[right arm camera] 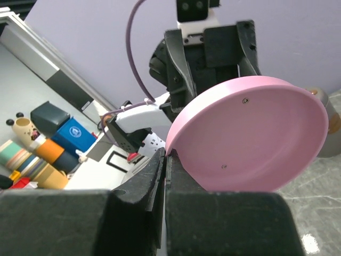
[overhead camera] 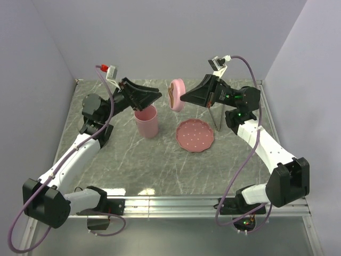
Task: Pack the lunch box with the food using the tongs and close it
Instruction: Pass the lid of the lunch box from the right arm to the left
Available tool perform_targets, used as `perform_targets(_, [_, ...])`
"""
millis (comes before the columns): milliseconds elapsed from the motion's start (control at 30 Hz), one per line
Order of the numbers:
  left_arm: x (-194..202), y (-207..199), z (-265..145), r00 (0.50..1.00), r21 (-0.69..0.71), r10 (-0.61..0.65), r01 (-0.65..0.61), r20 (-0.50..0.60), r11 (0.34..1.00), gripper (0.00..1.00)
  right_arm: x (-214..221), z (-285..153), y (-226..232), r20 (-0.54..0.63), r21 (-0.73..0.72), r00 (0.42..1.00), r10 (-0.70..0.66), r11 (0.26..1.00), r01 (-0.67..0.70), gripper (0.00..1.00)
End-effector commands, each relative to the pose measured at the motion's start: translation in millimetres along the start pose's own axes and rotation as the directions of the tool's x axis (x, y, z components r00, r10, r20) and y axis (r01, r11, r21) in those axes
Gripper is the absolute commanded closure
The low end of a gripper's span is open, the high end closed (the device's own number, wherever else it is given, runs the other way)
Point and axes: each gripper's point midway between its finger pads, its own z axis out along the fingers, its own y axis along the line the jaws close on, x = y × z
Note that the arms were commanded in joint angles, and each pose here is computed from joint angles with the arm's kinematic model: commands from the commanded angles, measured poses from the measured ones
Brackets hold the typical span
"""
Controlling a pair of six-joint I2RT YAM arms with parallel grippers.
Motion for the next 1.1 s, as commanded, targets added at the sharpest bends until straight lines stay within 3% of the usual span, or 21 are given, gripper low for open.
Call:
perform_targets(0, [-26, -11, 16, 0.998, 0.002, 0.022, -0.022, 0.066, 1.0, 0.35, -12, 1, 1, 0.058, -0.012, 0.997, -0.046, 0.999, 0.046, 1.0])
perform_targets(333, [-2, -10, 31, 1.0, 0.005, -0.006, 0.006, 0.001, 1.0, 0.38, -13, 2, -2, 0.067, -0.008, 0.997, -0.041, 0.999, 0.042, 1.0])
perform_targets(800, [-5, -8, 47, 1.0, -0.005, -0.018, 0.018, 0.01, 1.0, 0.48, -10, 3, -4, 0.067, -0.005, 0.997, -0.028, 1.0, 0.029, 1.0])
perform_targets(933, [-5, -7, 50, 1.0, -0.003, -0.018, 0.018, 0.008, 1.0, 0.54, -10, 5, -3, 0.064, -0.007, 0.998, -0.029, 1.0, 0.029, 1.0])
perform_targets(1067, [-1, -7, 51, 1.0, -0.007, -0.019, 0.019, -0.002, 1.0, 0.71, -10, 6, -2, 0.064, -0.012, 0.998, -0.028, 1.0, 0.029, 1.0])
